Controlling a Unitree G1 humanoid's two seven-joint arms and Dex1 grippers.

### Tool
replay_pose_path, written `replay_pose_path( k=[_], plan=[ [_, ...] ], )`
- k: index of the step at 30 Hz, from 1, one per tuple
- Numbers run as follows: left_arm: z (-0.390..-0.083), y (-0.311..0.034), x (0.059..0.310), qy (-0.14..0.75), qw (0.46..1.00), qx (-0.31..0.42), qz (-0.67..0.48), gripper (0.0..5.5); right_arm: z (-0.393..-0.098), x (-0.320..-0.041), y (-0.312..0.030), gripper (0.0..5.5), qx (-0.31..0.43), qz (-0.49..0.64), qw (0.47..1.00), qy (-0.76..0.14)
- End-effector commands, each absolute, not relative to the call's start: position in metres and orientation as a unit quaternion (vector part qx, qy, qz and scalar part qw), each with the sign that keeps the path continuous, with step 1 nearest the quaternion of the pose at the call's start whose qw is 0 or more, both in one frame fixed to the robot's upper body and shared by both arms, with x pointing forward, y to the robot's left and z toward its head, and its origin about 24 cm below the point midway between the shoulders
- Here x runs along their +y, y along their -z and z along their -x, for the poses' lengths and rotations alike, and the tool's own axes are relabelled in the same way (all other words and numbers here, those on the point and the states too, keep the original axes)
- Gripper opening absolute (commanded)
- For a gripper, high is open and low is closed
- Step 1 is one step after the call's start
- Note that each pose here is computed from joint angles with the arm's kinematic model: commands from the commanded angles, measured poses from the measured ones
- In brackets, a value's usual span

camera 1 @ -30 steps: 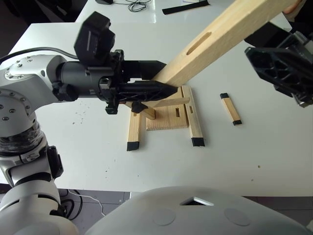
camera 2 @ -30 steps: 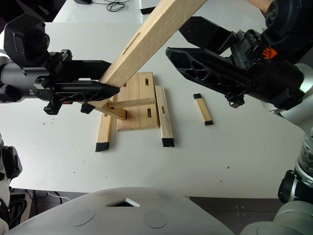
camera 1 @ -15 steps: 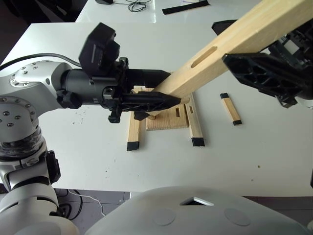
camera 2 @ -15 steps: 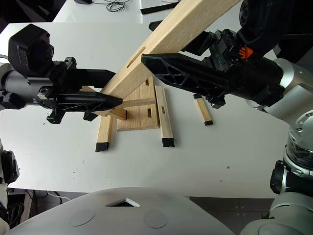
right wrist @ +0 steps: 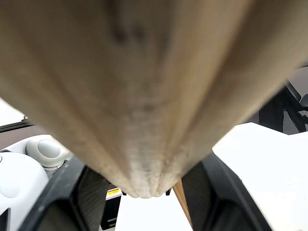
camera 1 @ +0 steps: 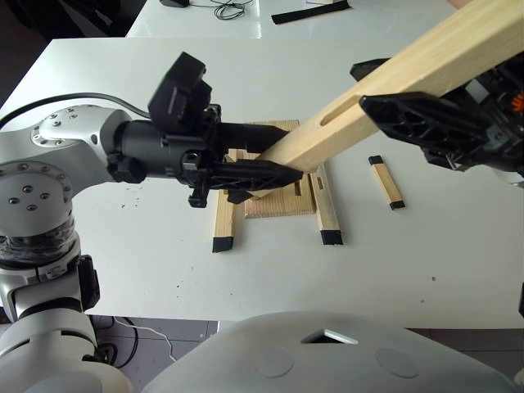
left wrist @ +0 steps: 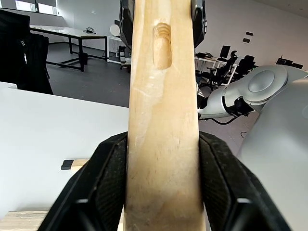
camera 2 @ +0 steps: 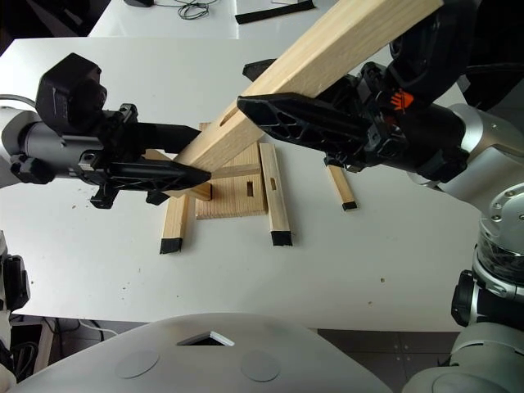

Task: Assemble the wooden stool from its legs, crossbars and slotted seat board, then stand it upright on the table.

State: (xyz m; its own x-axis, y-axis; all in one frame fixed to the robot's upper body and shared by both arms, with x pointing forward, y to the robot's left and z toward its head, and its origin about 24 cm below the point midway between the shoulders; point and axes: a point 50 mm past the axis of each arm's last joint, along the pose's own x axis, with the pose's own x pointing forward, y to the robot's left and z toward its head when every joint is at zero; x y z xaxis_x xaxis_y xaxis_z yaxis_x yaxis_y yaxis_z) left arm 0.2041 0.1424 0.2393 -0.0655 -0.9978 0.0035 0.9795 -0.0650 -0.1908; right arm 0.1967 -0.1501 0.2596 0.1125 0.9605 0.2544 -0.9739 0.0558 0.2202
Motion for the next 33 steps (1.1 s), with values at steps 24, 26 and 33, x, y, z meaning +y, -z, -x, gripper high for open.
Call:
replay_pose_path(
  k=[24, 26, 33],
  plan=[
    [-0.235, -0.283, 0.169, 0.646, 0.755, -0.004, 0.118, 3.76, -0.176, -0.196, -0.257, 2.0, 0.029, -0.063, 0.791, -0.608],
    [-0.238, -0.294, 0.175, 0.632, 0.766, -0.026, 0.119, 3.76, -0.175, -0.207, -0.253, 2.0, 0.053, -0.05, 0.802, -0.593],
    [-0.256, -0.306, 0.212, 0.561, 0.823, -0.04, 0.083, 3.76, -0.177, -0.228, -0.22, 2.0, 0.11, 0.059, 0.845, -0.52]
  ],
)
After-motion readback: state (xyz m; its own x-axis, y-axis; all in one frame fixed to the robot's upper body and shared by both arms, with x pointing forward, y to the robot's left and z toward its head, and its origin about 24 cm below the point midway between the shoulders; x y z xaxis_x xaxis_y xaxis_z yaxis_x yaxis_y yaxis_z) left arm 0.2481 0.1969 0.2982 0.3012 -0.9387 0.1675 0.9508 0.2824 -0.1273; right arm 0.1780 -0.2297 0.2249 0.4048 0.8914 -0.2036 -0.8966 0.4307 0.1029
